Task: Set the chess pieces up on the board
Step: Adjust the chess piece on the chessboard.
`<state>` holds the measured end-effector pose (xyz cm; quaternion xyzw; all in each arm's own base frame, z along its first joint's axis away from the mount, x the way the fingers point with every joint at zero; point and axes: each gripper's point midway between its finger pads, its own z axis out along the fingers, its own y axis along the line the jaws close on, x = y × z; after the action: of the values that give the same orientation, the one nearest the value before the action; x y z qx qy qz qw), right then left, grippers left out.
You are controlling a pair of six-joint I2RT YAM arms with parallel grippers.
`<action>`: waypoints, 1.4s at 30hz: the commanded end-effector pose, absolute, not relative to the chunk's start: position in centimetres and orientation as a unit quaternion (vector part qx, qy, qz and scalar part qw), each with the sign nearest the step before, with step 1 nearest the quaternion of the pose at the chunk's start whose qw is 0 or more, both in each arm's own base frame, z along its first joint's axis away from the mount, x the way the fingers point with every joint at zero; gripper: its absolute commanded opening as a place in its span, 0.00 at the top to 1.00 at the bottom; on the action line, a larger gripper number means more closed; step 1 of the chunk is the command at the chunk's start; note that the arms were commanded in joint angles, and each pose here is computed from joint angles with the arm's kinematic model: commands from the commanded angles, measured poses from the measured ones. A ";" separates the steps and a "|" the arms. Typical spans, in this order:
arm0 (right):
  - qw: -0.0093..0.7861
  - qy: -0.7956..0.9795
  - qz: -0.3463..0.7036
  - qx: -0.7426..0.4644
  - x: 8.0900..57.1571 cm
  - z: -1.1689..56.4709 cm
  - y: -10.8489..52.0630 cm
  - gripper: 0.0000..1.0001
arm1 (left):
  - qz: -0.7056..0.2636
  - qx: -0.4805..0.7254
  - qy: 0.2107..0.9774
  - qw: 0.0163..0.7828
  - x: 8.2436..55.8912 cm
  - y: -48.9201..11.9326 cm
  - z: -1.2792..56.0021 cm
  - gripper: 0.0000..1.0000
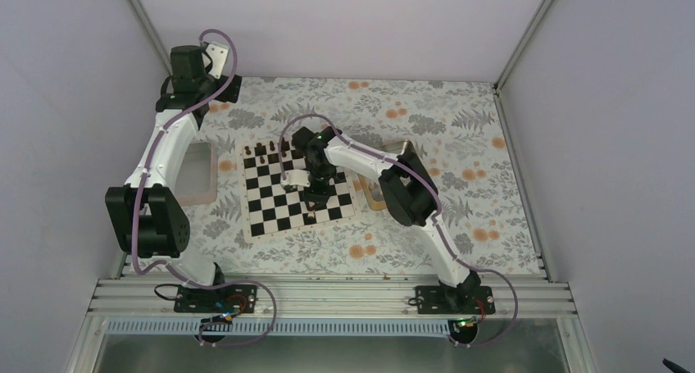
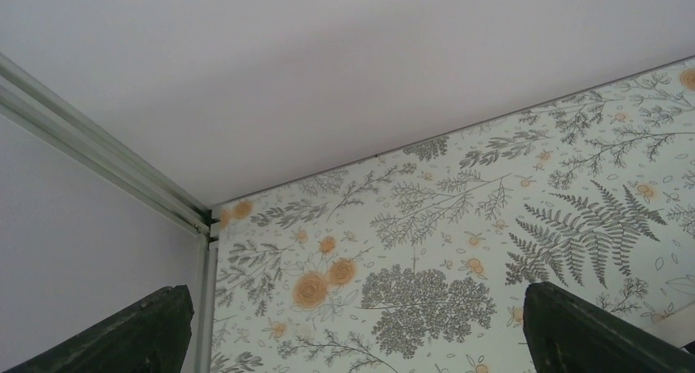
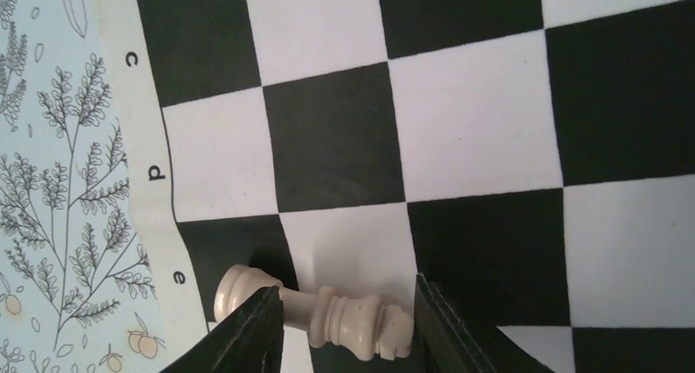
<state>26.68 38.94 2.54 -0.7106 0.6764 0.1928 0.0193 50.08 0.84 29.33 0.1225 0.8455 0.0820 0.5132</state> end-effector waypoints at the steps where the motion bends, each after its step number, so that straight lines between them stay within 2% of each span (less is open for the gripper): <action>1: 0.005 0.676 0.181 -0.715 26.4 1.8 38.5 0.58 | 0.076 0.131 0.838 0.524 49.7 0.5 30.1 0.00; 7: 0.007 0.684 0.173 -0.708 26.3 2.1 38.0 0.57 | 0.070 0.134 0.839 0.523 49.7 0.3 30.1 0.00; 15: 0.007 0.692 0.170 -0.702 26.4 2.2 38.0 0.75 | 0.070 0.133 0.836 0.527 49.5 0.3 30.6 0.00; 26: 0.043 0.693 0.159 -0.702 26.5 5.5 38.3 0.85 | 0.066 0.134 0.834 0.532 49.3 0.1 31.1 0.00; 31: 0.032 0.704 0.146 -0.694 26.3 5.2 37.4 0.89 | 0.065 0.134 0.832 0.535 49.0 0.0 31.4 0.00; 42: 0.151 0.718 0.047 -0.678 30.3 6.6 37.2 0.88 | 0.062 0.132 0.828 0.542 48.9 0.0 32.2 0.00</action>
<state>27.96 35.94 4.19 -0.6884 0.7163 0.0905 0.0701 49.49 0.19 30.36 0.1312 0.8388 0.0675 0.5240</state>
